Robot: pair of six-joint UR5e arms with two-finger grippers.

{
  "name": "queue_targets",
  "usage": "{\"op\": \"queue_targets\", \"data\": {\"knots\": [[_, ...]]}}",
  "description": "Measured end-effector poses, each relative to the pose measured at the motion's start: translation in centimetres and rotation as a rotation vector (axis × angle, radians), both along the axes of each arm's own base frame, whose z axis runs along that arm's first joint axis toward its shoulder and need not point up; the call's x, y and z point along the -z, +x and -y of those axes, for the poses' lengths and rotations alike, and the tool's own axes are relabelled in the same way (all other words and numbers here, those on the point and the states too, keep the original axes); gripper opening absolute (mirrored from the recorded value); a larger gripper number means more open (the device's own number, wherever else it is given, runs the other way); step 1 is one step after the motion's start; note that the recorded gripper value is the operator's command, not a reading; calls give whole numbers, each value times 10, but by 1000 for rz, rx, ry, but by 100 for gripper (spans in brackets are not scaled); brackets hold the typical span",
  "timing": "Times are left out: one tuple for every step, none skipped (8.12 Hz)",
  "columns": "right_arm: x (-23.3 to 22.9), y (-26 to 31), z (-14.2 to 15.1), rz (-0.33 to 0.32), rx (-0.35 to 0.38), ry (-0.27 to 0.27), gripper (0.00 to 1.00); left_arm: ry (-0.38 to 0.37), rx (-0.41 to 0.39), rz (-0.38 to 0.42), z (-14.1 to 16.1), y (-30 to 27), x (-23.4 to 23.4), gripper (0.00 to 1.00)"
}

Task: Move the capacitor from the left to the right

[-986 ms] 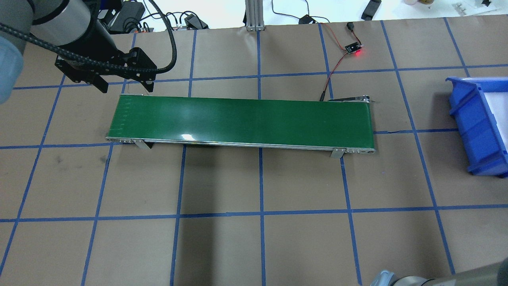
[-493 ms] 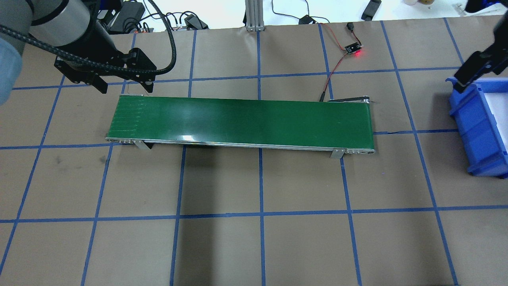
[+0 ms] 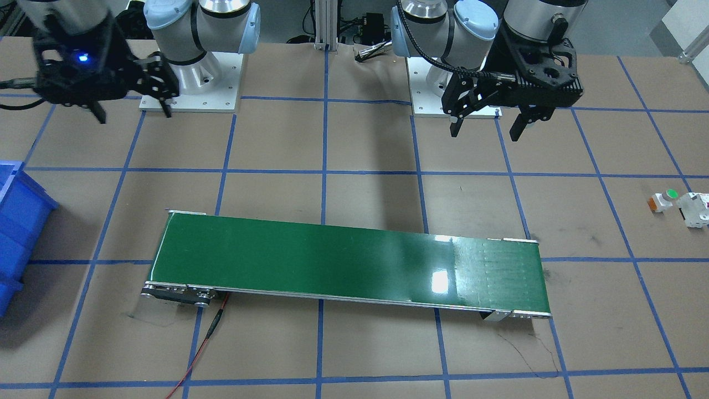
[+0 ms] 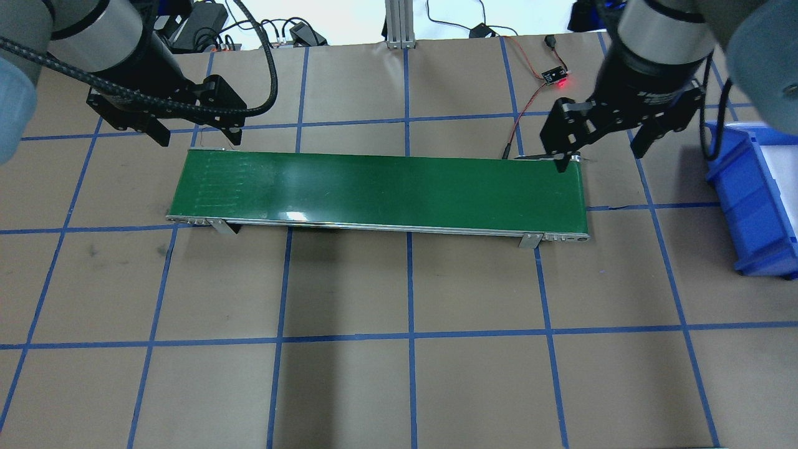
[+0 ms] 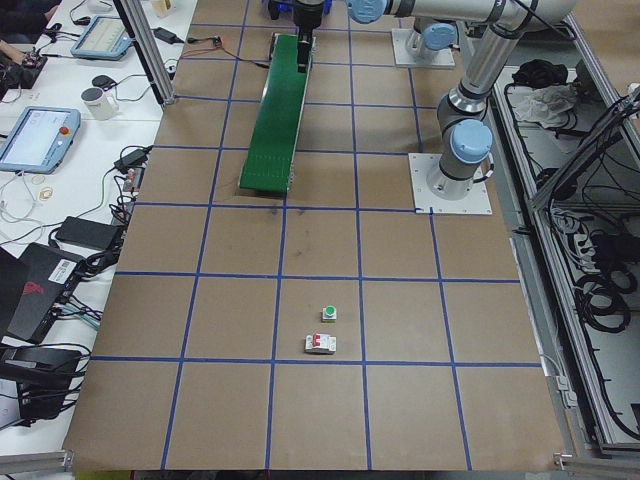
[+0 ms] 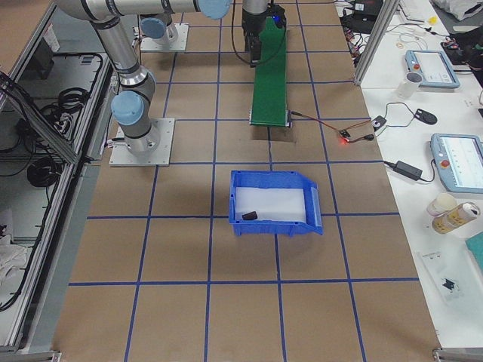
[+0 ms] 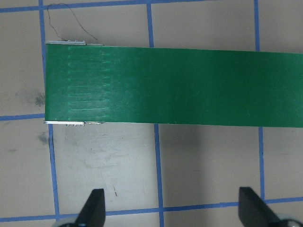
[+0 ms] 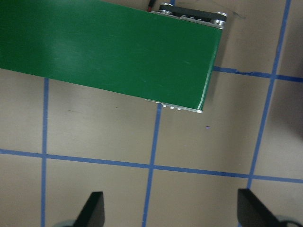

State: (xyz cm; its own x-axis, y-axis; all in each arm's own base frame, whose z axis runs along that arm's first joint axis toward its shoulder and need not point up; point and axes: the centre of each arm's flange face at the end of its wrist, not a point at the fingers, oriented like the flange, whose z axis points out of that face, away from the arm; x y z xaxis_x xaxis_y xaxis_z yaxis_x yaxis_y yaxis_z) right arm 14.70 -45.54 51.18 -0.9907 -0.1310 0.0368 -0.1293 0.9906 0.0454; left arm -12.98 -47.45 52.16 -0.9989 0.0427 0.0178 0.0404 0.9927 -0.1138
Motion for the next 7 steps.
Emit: {"op": "queue_targets", "data": {"knots": [[0, 29, -7, 13, 37, -15, 100, 0, 0, 0, 0, 0, 0, 100], [2, 45, -6, 36, 62, -28, 100, 0, 0, 1, 0, 0, 0, 100], [6, 52, 0, 50, 75, -33, 100, 0, 0, 1, 0, 0, 0, 100], [7, 55, 7, 58, 83, -39, 100, 0, 0, 1, 0, 0, 0, 100], [7, 56, 11, 64, 87, -45, 100, 0, 0, 1, 0, 0, 0, 100], [6, 57, 14, 67, 89, -49, 100, 0, 0, 1, 0, 0, 0, 100], [5, 57, 14, 68, 90, -52, 100, 0, 0, 1, 0, 0, 0, 100]]}}
